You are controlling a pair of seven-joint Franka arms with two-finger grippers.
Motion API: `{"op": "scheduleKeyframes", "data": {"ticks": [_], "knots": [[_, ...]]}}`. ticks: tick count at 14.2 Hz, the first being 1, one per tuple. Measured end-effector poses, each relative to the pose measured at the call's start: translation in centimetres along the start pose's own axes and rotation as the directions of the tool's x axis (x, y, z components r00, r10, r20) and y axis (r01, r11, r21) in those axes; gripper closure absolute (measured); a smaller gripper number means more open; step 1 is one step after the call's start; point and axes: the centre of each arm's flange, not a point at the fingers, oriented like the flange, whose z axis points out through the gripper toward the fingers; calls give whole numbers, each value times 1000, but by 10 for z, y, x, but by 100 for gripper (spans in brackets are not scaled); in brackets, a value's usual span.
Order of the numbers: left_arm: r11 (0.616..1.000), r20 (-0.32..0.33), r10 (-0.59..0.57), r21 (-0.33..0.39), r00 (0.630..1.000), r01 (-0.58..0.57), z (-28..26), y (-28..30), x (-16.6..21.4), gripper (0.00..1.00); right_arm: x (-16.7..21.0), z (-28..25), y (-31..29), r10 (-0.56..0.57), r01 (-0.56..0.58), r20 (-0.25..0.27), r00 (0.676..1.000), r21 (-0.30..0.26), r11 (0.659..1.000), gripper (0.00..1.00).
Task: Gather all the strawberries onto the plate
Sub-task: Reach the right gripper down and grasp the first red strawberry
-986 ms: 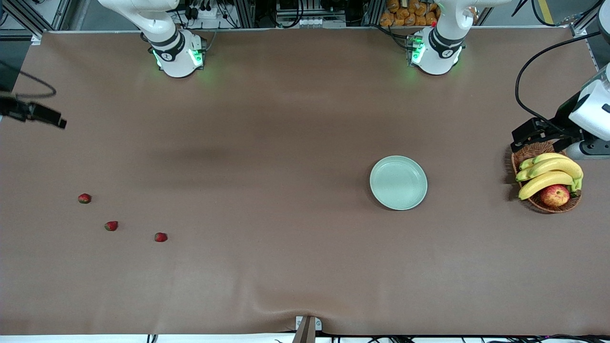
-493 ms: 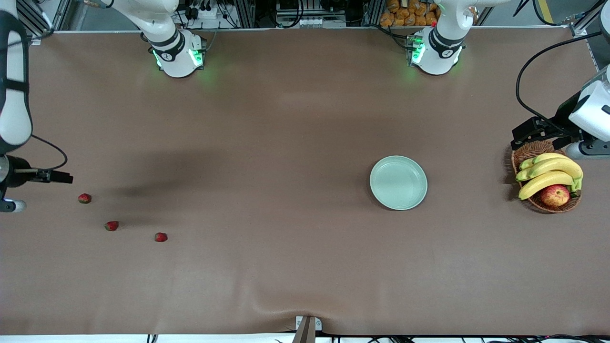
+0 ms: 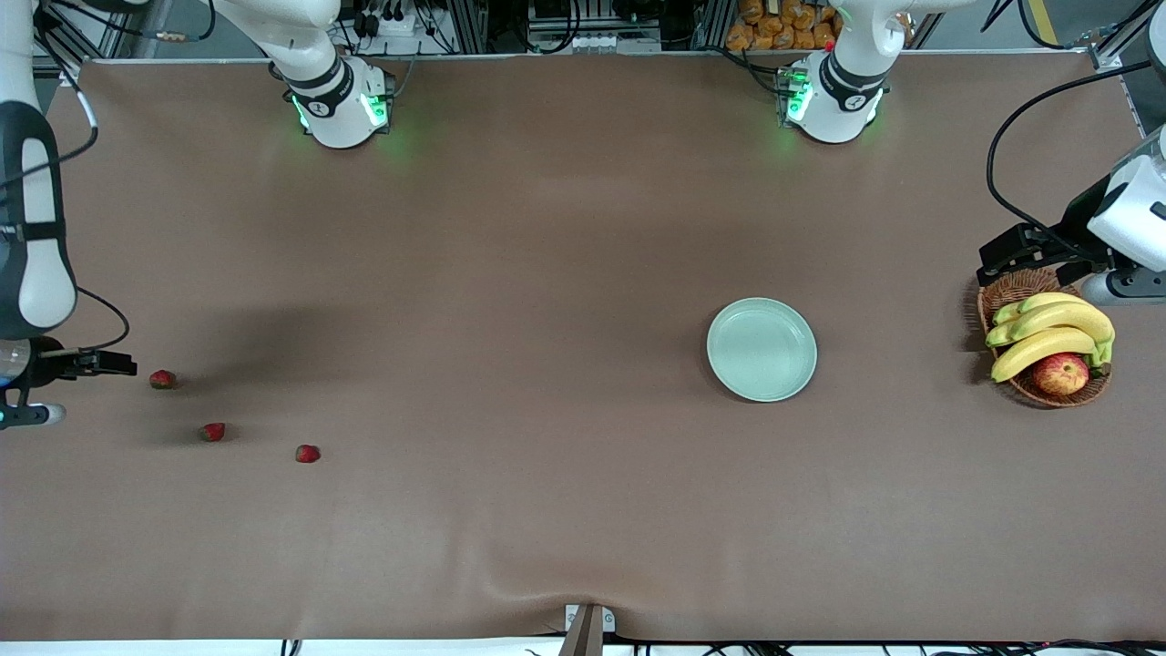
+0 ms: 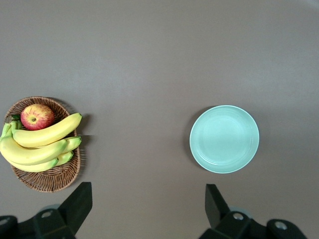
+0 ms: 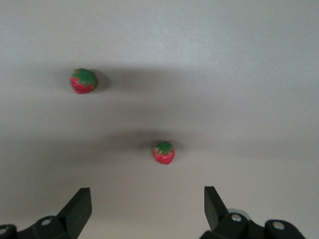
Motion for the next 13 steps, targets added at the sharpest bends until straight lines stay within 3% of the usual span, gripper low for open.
{"op": "scheduleKeyframes", "data": {"ticks": [3,8,13], "knots": [[1000,1,5,0,1000,-5,0,3,0,0,1,29,9,-5,5,-3,1000,-1,1000,0],[1000,5,5,0,1000,-5,2,3,0,0,-6,66,11,1,-2,-68,998,-27,1000,0],[1000,8,18,-1,1000,-18,4,12,0,0,-19,99,18,19,-20,-60,998,-18,1000,0]]}}
